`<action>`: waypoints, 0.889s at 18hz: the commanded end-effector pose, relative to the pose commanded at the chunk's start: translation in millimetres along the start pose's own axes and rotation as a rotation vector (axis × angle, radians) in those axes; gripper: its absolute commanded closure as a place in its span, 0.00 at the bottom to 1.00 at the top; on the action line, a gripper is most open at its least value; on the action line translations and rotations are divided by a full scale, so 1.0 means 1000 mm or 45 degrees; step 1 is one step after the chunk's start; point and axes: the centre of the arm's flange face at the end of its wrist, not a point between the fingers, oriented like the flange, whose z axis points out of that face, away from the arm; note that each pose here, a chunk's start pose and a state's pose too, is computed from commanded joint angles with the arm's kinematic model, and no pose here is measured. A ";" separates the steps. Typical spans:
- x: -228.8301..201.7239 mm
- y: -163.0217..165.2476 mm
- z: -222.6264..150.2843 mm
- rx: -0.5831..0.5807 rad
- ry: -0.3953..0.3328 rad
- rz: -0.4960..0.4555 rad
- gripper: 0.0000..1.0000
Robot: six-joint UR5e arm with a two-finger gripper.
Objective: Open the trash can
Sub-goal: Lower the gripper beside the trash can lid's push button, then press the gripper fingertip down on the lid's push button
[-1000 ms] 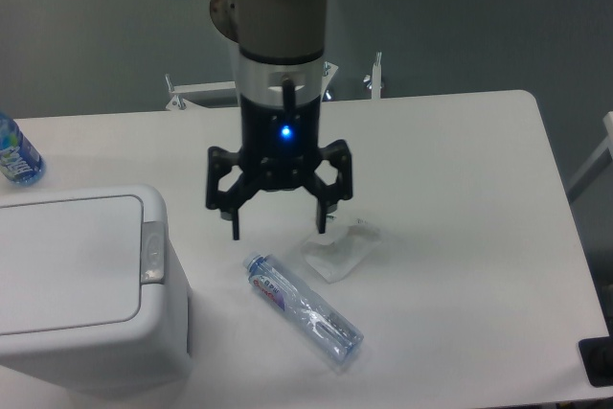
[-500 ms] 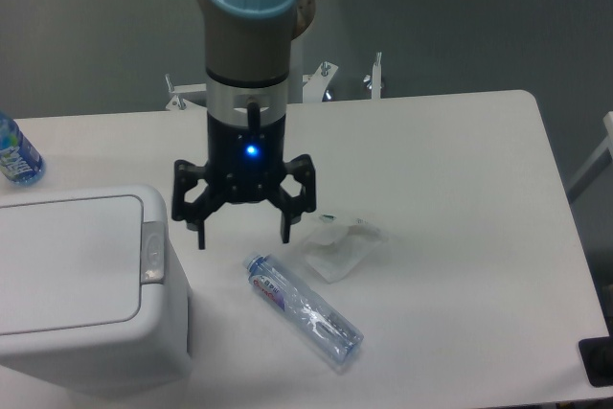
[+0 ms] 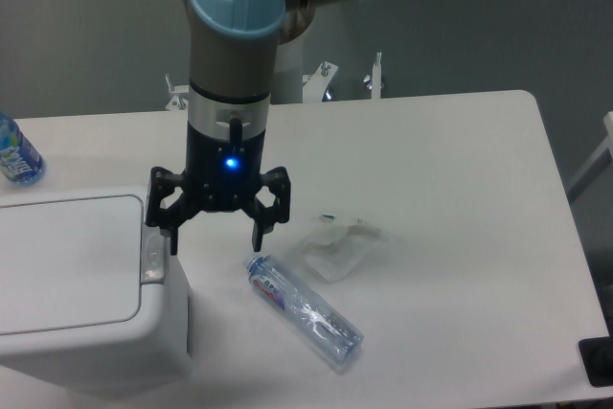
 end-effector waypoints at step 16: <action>0.002 0.002 0.012 -0.021 0.002 0.003 0.00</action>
